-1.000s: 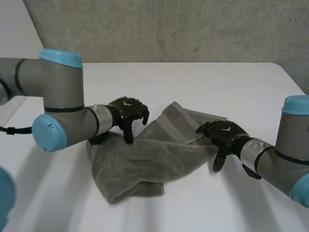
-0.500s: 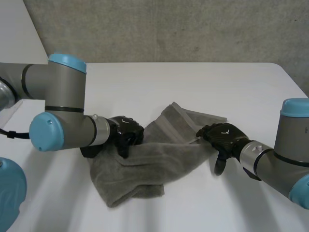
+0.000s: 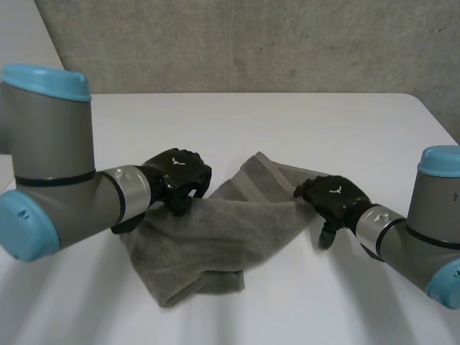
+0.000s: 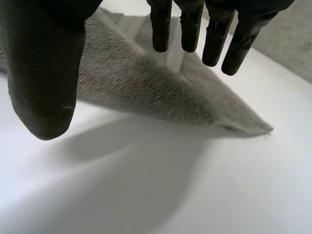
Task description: Fold the towel.
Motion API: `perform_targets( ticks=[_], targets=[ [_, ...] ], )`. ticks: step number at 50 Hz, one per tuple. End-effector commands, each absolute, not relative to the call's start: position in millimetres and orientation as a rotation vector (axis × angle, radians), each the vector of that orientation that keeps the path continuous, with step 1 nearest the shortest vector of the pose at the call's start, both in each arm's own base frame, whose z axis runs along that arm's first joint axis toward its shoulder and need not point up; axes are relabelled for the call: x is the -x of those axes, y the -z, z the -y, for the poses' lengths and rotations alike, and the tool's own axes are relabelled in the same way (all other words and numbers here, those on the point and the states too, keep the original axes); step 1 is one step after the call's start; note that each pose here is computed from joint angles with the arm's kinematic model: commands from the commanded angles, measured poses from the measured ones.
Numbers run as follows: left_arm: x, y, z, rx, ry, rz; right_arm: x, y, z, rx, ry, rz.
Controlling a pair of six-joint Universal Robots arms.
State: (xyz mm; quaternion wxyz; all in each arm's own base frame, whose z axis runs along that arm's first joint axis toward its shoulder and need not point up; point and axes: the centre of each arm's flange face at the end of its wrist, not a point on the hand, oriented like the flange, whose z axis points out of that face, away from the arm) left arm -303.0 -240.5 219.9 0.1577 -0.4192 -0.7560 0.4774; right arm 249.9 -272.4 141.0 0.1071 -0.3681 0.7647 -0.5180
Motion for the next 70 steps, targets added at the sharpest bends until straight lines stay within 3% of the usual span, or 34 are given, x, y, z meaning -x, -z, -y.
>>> perform_targets(
  ticks=[1,9,28,33,38,46,54,60,63,65,66,67,68,69,70],
  targets=[
    [294,-221,221,1.152,-1.361,2.161,-253,-148,282,1.042,1.615,-2.202],
    [291,-224,201,1.162,-1.388,2.126,-256,-155,291,0.989,1.643,-2.169],
    [280,-251,181,1.105,-1.489,2.061,-272,-127,296,1.059,1.486,-2.07],
    [277,-249,182,1.088,-1.485,2.072,-262,-159,298,1.046,1.566,-2.041],
    [275,-244,179,1.087,-1.465,2.089,-233,-218,292,1.009,1.713,-1.996],
    [266,-241,174,1.073,-1.458,2.112,-225,-246,260,1.155,1.598,-1.923],
    [251,-246,210,0.984,-1.596,2.137,-236,-237,264,1.385,1.606,-1.91],
    [270,-239,266,0.963,-1.76,2.033,-277,-235,275,1.545,1.732,-1.81],
    [284,-248,297,0.942,-1.872,1.943,-301,-248,295,1.604,1.97,-1.684],
    [291,-258,311,0.928,-1.939,1.886,-310,-297,323,1.518,2.356,-1.519],
    [295,-274,324,0.89,-2.03,1.827,-310,-297,323,1.517,2.358,-1.518],
    [295,-274,324,0.89,-2.031,1.826,-311,-339,329,1.389,2.588,-1.386],
    [297,-296,333,0.831,-2.153,1.75,-308,-385,326,1.209,2.792,-1.223],
    [296,-322,340,0.735,-2.302,1.649,-308,-386,326,1.207,2.794,-1.222],
    [296,-322,340,0.734,-2.303,1.648,-302,-424,317,1.015,2.925,-1.069]
  ],
)
